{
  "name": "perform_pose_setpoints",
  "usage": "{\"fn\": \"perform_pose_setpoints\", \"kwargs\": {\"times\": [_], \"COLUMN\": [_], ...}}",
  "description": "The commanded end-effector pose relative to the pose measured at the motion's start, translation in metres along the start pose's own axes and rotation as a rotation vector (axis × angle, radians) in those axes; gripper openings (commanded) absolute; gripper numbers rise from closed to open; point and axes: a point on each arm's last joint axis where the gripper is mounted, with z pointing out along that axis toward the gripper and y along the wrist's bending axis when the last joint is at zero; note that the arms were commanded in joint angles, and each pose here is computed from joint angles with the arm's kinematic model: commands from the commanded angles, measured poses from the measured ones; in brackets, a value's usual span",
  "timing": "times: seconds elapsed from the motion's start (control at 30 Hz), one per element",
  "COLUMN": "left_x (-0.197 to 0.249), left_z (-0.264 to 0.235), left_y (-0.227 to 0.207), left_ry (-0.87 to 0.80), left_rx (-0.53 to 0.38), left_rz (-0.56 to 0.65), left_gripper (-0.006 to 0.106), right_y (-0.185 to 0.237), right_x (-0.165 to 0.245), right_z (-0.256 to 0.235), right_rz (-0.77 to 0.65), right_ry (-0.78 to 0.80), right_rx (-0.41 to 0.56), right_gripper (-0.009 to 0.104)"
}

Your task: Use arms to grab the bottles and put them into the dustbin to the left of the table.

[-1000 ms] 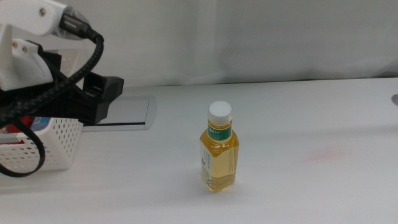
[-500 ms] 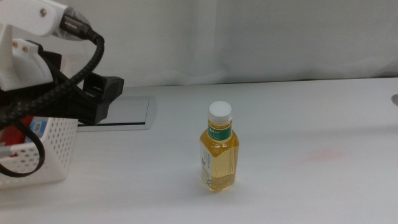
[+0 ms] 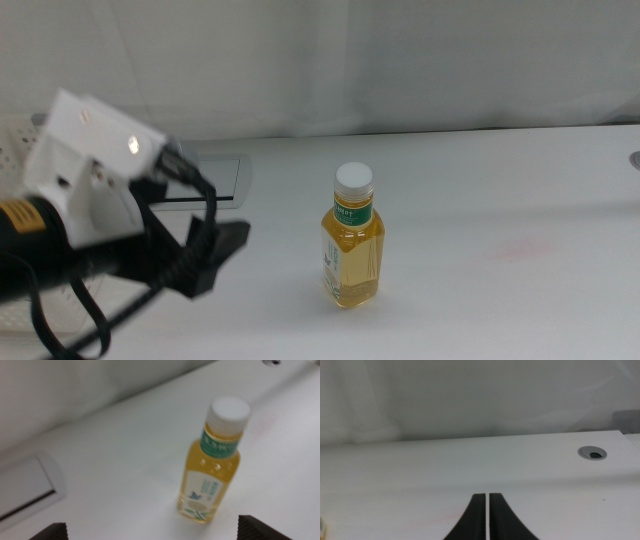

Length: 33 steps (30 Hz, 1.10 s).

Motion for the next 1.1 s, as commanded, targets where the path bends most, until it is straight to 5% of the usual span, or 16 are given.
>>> {"fn": "perform_pose_setpoints", "kwargs": {"times": [0.0, 0.33, 0.73, 1.07], "left_x": [0.011, 0.057, 0.088, 0.113], "left_z": [0.005, 0.026, 0.073, 0.124], "left_y": [-0.004, -0.025, -0.053, -0.067], "left_ry": [-0.026, -0.089, -0.133, -0.166], "left_rx": [0.03, 0.047, -0.103, -0.021], "left_rz": [-0.018, 0.035, 0.081, -0.032], "left_gripper": [0.087, 0.087, 0.087, 0.079], "right_y": [0.0, 0.0, 0.001, 0.001], "right_x": [0.0, -0.001, -0.001, -0.001], "right_z": [0.0, 0.0, 0.0, 0.0], "right_rz": [-0.014, -0.035, -0.035, -0.035], "right_ry": [-0.012, -0.019, -0.024, -0.024], "right_rx": [-0.002, -0.005, -0.009, -0.009], "right_gripper": [-0.002, -0.002, -0.002, -0.002]}}
